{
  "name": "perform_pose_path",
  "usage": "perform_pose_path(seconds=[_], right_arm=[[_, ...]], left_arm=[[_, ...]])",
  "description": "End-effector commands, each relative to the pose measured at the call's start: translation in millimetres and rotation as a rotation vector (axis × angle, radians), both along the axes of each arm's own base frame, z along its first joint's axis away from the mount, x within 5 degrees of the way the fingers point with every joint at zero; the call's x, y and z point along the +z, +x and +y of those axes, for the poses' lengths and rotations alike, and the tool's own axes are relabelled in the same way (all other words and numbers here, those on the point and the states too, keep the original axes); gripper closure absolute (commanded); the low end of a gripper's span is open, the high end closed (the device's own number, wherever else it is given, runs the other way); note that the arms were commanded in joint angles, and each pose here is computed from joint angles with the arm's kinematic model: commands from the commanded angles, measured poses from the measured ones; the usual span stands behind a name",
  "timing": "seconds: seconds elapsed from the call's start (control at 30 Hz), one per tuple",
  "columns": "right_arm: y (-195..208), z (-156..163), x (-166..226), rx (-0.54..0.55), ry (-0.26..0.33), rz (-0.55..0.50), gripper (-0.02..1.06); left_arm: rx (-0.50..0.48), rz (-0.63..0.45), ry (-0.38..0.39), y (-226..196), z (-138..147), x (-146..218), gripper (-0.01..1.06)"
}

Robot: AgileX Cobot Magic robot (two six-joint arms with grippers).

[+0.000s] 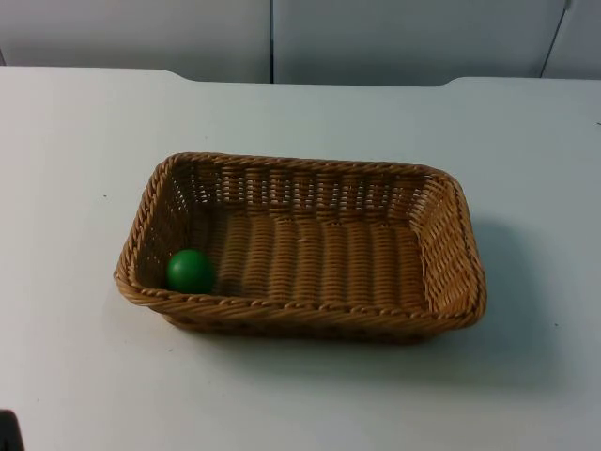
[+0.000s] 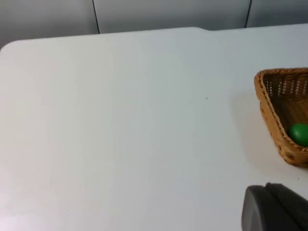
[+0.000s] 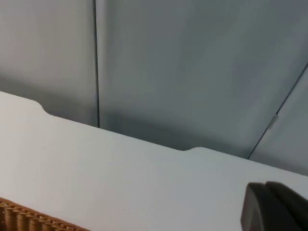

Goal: Pick up the basket with the left hand and place the ball into the basket with the right hand.

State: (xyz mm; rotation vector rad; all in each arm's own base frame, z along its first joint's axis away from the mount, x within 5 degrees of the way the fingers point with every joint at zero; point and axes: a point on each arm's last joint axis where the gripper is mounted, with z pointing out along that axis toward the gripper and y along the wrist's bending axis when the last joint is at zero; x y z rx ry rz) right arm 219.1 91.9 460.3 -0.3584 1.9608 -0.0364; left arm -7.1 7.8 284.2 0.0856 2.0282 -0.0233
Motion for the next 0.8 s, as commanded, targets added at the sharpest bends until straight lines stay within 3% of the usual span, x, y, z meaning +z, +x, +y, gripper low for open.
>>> perform_pose_path(seconds=[0.0, 0.2, 0.33, 0.53, 0.77], right_arm=[[-11.3, -6.5, 10.1, 0.025, -0.012, -0.054, 1.05], [-38.1, -14.6, 0.4, 0.117, -0.05, -0.041, 1.05], [-71.9, -27.0, -17.4, 0.167, 0.011, -0.04, 1.05], [-109.5, -49.0, -38.8, 0.16, 0.017, -0.047, 1.05], [-162.7, -78.6, -87.3, 0.137, 0.02, 0.098, 1.05]], left_arm=[[-0.003, 0.011, -0.013, -0.3, -0.7, -2.4, 1.05], [-0.011, 0.021, -0.013, 0.6, -1.6, -4.9, 1.05], [-0.011, 0.021, -0.013, 0.6, -1.6, -4.9, 1.05], [-0.011, 0.021, -0.013, 0.6, -1.6, -4.9, 1.05], [-0.011, 0.021, -0.013, 0.6, -1.6, -4.9, 1.05]])
